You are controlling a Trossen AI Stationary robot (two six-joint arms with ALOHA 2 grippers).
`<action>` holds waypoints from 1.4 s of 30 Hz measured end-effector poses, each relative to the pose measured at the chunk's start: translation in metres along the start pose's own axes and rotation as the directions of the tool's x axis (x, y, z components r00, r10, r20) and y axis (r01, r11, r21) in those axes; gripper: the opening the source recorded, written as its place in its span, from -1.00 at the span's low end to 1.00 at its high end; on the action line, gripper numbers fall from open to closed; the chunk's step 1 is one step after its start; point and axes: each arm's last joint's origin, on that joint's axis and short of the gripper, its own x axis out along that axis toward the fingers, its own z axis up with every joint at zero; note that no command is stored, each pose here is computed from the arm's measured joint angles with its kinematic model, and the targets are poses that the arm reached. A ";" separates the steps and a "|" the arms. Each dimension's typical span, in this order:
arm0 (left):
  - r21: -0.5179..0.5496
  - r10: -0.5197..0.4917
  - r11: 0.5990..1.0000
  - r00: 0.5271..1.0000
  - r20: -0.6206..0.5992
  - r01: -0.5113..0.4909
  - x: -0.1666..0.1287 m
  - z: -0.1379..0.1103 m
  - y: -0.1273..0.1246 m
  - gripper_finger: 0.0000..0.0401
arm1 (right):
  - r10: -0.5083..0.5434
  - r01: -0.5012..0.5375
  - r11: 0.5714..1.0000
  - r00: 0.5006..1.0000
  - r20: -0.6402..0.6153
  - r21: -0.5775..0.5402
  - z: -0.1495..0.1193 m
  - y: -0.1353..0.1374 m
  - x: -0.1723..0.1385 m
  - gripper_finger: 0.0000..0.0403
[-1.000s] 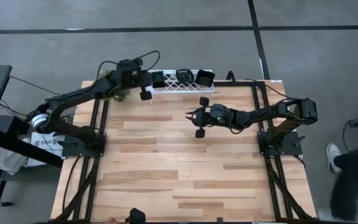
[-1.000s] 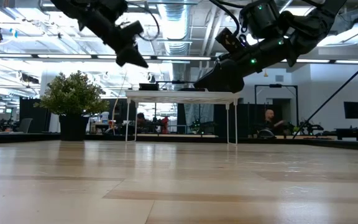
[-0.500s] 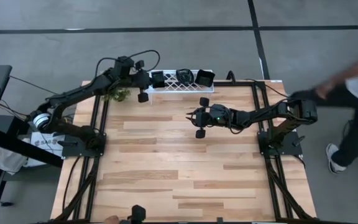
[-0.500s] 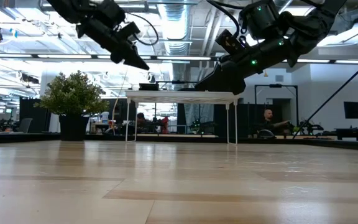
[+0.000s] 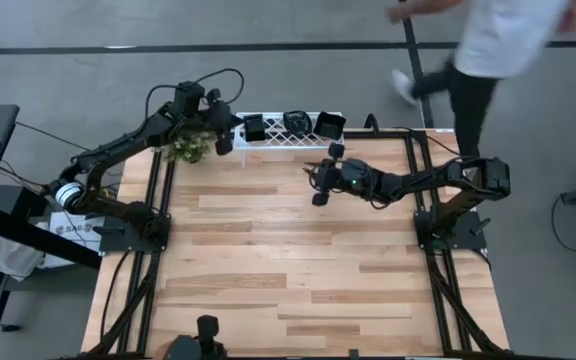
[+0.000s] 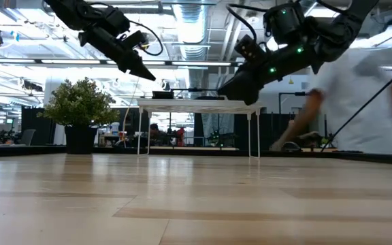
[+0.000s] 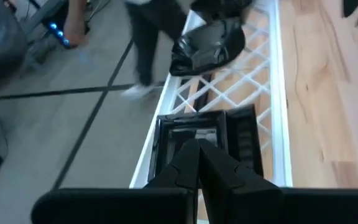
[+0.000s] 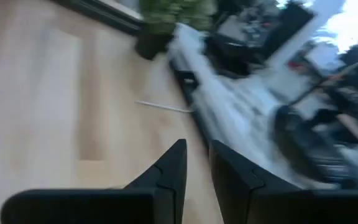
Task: Pick & Place Mini shaped plates
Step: Stack the black square plate on top of the black square plate on the shelf
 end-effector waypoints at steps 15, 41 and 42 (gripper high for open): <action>-0.475 0.100 0.874 0.995 -0.028 -0.101 -0.012 -0.018 0.024 -0.95 | -0.102 0.109 0.988 0.993 0.067 -0.106 0.003 -0.017 0.003 -0.68; -0.656 0.061 0.752 0.998 -0.033 -0.068 0.016 -0.029 0.023 -0.36 | -0.082 0.090 0.985 0.995 0.061 -0.146 0.004 -0.012 0.002 -0.68; -0.658 0.061 0.750 0.998 -0.030 -0.065 0.017 -0.028 0.023 -0.36 | -0.079 0.088 0.985 0.995 0.063 -0.146 0.004 -0.012 0.002 -0.68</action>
